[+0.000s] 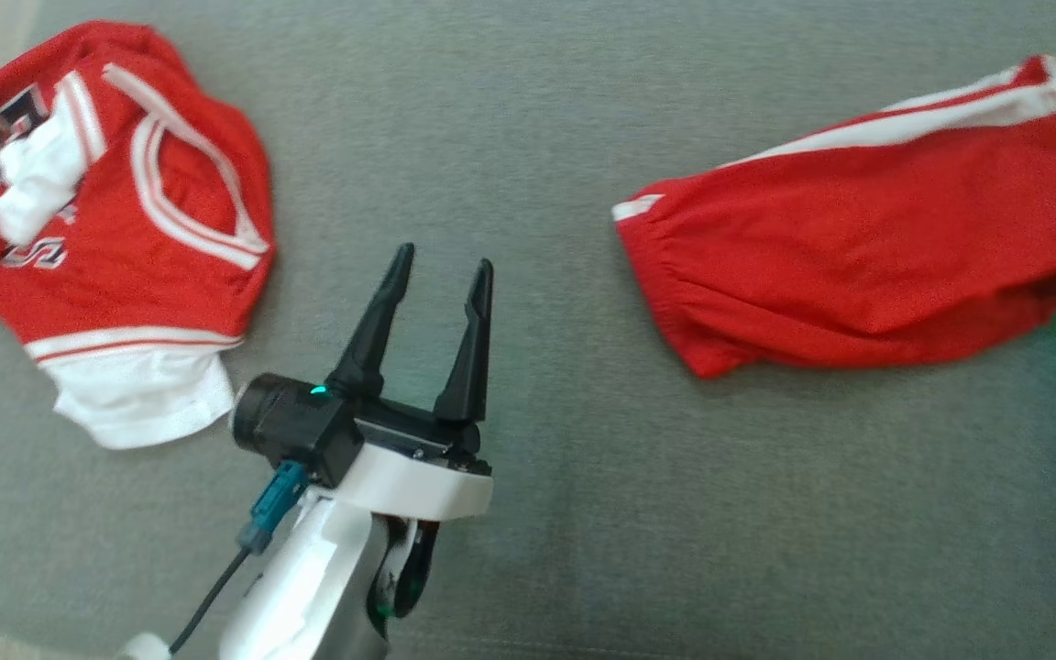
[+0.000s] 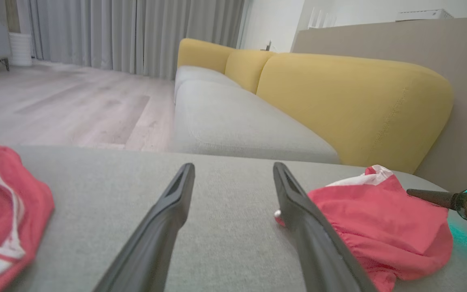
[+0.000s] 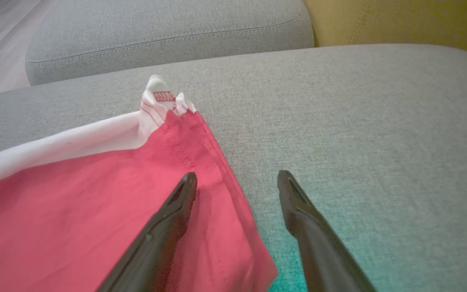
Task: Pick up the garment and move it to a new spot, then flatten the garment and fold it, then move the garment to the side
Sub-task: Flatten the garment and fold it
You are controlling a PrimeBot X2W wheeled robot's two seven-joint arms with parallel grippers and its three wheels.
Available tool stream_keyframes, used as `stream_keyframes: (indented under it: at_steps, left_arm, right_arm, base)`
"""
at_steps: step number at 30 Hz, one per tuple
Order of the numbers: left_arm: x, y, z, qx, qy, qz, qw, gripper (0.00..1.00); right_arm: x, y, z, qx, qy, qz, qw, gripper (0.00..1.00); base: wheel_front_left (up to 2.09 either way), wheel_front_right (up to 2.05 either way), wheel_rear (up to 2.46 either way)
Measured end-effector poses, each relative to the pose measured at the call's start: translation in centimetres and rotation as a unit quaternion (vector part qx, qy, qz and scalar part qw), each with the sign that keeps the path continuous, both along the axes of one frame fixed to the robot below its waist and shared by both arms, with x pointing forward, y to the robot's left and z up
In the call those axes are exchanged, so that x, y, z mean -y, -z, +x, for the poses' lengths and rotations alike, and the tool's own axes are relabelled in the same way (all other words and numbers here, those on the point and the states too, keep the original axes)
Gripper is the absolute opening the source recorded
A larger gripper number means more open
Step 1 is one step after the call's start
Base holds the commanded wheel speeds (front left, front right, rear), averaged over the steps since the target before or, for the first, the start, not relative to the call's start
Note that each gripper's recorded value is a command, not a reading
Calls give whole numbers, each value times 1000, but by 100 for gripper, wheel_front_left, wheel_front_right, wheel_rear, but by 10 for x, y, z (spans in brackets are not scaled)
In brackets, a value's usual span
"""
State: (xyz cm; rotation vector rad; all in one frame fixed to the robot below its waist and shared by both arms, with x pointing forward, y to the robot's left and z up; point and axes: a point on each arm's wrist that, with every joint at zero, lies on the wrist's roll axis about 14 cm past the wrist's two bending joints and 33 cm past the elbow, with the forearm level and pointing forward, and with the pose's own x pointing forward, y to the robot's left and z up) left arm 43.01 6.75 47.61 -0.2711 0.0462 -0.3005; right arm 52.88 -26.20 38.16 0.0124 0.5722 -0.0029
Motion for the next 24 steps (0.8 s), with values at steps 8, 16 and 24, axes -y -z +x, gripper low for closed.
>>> stream_keyframes:
  at_steps: [8, 16, 24]
  left_arm:
    - [-37, -23, -4, 48, -48, 34, 997, 100]
    - [-32, -25, -5, 59, -32, 42, 997, 100]
    - [-9, -36, -3, 80, 0, 28, 996, 100]
  right_arm:
    - [-15, 24, 5, -52, 6, 36, 998, 0]
    - [-9, 12, 4, -21, 15, 48, 999, 0]
    - [53, 5, -44, -6, 88, 36, 995, 0]
  base:
    - [0, 0, 0]
    - [0, 0, 0]
    - [0, 0, 0]
